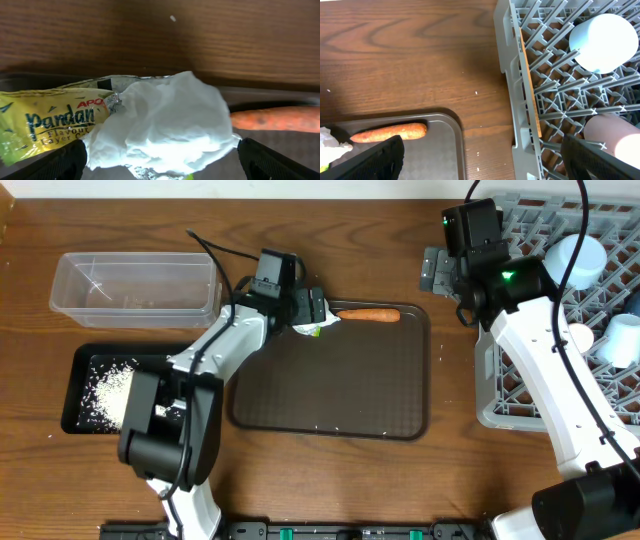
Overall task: Sort waste into correct bins and load items into the dishwasher rack
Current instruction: 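Move the left gripper over the tissue on the brown tray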
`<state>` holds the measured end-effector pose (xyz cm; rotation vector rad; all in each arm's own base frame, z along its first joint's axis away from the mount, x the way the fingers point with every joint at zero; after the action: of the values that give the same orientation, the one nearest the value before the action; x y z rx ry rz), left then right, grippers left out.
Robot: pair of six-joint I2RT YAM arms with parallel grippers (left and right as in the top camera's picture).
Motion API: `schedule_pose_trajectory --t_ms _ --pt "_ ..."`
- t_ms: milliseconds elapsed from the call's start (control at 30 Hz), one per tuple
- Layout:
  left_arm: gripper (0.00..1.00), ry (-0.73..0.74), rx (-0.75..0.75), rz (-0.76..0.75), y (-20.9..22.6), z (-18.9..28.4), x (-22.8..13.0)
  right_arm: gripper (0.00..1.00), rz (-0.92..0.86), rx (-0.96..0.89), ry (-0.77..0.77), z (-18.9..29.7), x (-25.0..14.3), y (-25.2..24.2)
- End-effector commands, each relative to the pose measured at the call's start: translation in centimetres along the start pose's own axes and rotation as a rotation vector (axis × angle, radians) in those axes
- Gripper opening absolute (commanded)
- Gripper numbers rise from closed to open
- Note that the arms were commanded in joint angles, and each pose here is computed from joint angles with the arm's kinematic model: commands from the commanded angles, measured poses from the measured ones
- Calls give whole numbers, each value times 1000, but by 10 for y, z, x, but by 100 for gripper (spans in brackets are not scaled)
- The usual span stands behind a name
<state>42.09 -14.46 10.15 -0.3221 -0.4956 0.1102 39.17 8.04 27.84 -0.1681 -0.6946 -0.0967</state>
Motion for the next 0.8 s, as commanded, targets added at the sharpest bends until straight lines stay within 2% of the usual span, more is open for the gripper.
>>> schedule_pose_trajectory --t_ms 0,167,567,767 --pt "99 -2 27 -1 4 -8 1 99 4 -22 -2 -3 2 -4" --pt "98 16 59 1 10 -16 -4 99 4 -22 -2 -3 2 -4" --pt "66 61 81 7 15 -21 -14 99 4 -22 -2 -3 2 -4" --pt "55 75 90 53 16 -19 -16 99 4 -22 -2 -3 2 -4"
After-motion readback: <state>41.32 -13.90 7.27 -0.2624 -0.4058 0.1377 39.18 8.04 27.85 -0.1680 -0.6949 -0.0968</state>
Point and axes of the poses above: each gripper's point midway between its finger pads, its own z axis back along the fingers, its own y axis along the line the jaws close on, x = y × z, the point moved 6 cm from there along z, back along the fingers, and after that the axes turned 4 degrees about z, right-handed, at the moved point
